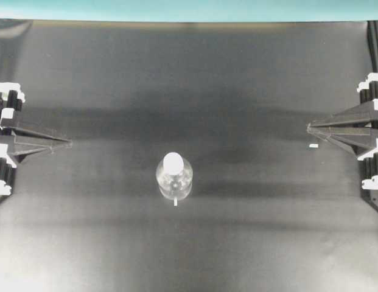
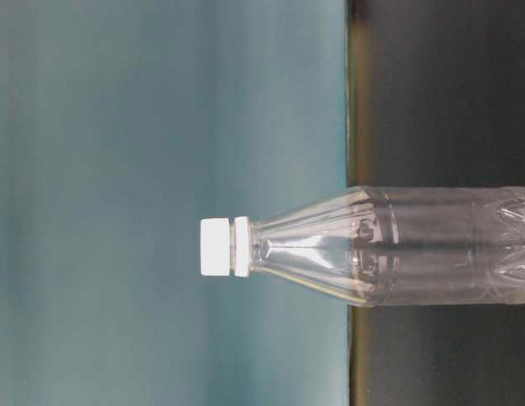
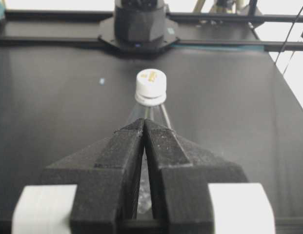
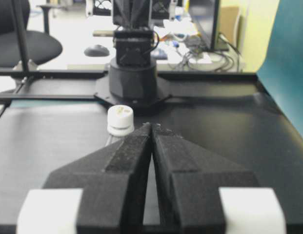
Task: Open the bottle cap by holding the bottle with the left arm and twisting the cap with the right arm.
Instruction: 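Move the left gripper to the clear bottle and close around its body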
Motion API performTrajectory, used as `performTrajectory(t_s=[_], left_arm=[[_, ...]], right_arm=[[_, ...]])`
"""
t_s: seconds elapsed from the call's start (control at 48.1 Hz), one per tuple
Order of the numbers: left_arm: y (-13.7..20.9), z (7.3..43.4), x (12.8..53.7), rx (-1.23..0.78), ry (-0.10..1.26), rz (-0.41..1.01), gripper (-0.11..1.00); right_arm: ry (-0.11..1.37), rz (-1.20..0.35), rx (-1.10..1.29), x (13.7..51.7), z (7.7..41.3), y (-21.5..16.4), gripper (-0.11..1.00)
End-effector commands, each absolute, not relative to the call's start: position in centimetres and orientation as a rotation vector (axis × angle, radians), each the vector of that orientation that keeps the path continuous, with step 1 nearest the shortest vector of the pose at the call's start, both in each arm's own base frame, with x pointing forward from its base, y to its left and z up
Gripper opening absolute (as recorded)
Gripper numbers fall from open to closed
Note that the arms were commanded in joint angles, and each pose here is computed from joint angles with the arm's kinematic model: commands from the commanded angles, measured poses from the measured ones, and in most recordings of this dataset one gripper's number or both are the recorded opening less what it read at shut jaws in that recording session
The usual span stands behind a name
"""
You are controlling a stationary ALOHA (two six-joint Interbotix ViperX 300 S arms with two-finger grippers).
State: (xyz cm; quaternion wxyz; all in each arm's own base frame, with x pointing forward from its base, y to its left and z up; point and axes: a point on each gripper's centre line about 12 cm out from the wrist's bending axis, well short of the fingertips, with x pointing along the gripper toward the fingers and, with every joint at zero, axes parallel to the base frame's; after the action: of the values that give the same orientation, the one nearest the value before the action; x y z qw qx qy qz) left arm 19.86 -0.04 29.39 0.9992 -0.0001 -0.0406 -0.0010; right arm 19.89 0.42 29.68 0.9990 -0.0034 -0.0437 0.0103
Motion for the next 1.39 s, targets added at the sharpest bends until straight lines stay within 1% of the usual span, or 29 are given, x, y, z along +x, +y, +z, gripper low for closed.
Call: performTrajectory(t_s=[0.0, 0.062, 0.145, 0.27, 0.374, 0.415, 0.457, 0.54, 0.582, 0.602, 0.644, 0.686, 0.727, 0.769, 0.872, 0.935, 1.039, 1.246, 1.371], left_arm=[[-0.3, 30.9, 20.9, 0.047, -0.107, -0.016, 0.14], [-0.3, 31.2, 21.6, 0.05, -0.104, -0.016, 0.17], [-0.3, 31.8, 22.5, 0.05, -0.123, -0.017, 0.12], [-0.3, 32.7, 23.6, 0.049, -0.177, -0.018, 0.11], [-0.4, 32.9, 24.5, 0.048, -0.193, -0.022, 0.14], [-0.5, 32.7, 25.0, 0.048, -0.192, -0.028, 0.18], [-0.6, 32.6, 25.4, 0.043, -0.19, -0.03, 0.25], [-0.7, 32.3, 26.4, 0.036, -0.183, -0.035, 0.43], [-0.7, 32.1, 26.9, 0.036, -0.178, -0.035, 0.54], [-0.7, 32.1, 27.2, 0.035, -0.177, -0.037, 0.62], [-0.7, 32.0, 27.8, 0.035, -0.175, -0.036, 0.74], [-0.8, 31.9, 28.4, 0.032, -0.177, -0.039, 0.85], [-0.8, 32.0, 29.2, 0.028, -0.184, -0.041, 0.93], [-0.9, 32.0, 29.8, 0.025, -0.187, -0.042, 0.97], [-0.9, 31.6, 31.6, 0.021, -0.189, -0.042, 0.95], [-0.8, 30.5, 32.7, 0.02, -0.173, -0.041, 0.93], [-1.0, 28.6, 34.5, 0.013, -0.176, -0.049, 0.95], [-1.3, 26.4, 36.5, -0.008, -0.197, -0.059, 0.97], [-1.5, 24.4, 37.3, -0.023, -0.151, -0.065, 0.97]], right_arm=[[-0.083, -0.009, 0.01, 20.2, 29.7, -0.2, 0.03], [-0.037, -0.017, 0.033, 20.7, 29.5, -0.3, 0.05], [0.046, -0.021, 0.044, 21.4, 29.2, -0.4, 0.01], [0.161, -0.019, 0.047, 22.5, 28.9, -0.3, 0.01], [0.227, -0.019, 0.052, 23.3, 28.8, -0.3, 0.01], [0.253, -0.018, 0.049, 23.6, 28.7, -0.3, 0.01], [0.27, -0.018, 0.049, 23.8, 28.6, -0.3, 0.01], [0.316, -0.022, 0.047, 24.2, 28.4, -0.4, 0.01], [0.329, -0.025, 0.048, 24.2, 28.3, -0.5, 0.01], [0.332, -0.026, 0.048, 24.3, 28.4, -0.5, 0.01], [0.335, -0.026, 0.048, 24.3, 28.4, -0.5, 0.01], [0.331, -0.026, 0.048, 24.3, 28.6, -0.5, 0.01], [0.329, -0.026, 0.048, 24.3, 28.6, -0.5, 0.01], [0.328, -0.026, 0.048, 24.3, 28.7, -0.5, 0.01], [0.328, -0.026, 0.048, 24.2, 28.7, -0.5, 0.01], [0.325, -0.026, 0.048, 24.2, 28.8, -0.5, 0.01], [0.323, -0.026, 0.051, 24.1, 28.9, -0.5, 0.01], [0.332, -0.036, 0.064, 24.0, 28.9, -0.7, 0.01], [0.334, -0.045, 0.085, 23.9, 28.8, -0.8, 0.01]])
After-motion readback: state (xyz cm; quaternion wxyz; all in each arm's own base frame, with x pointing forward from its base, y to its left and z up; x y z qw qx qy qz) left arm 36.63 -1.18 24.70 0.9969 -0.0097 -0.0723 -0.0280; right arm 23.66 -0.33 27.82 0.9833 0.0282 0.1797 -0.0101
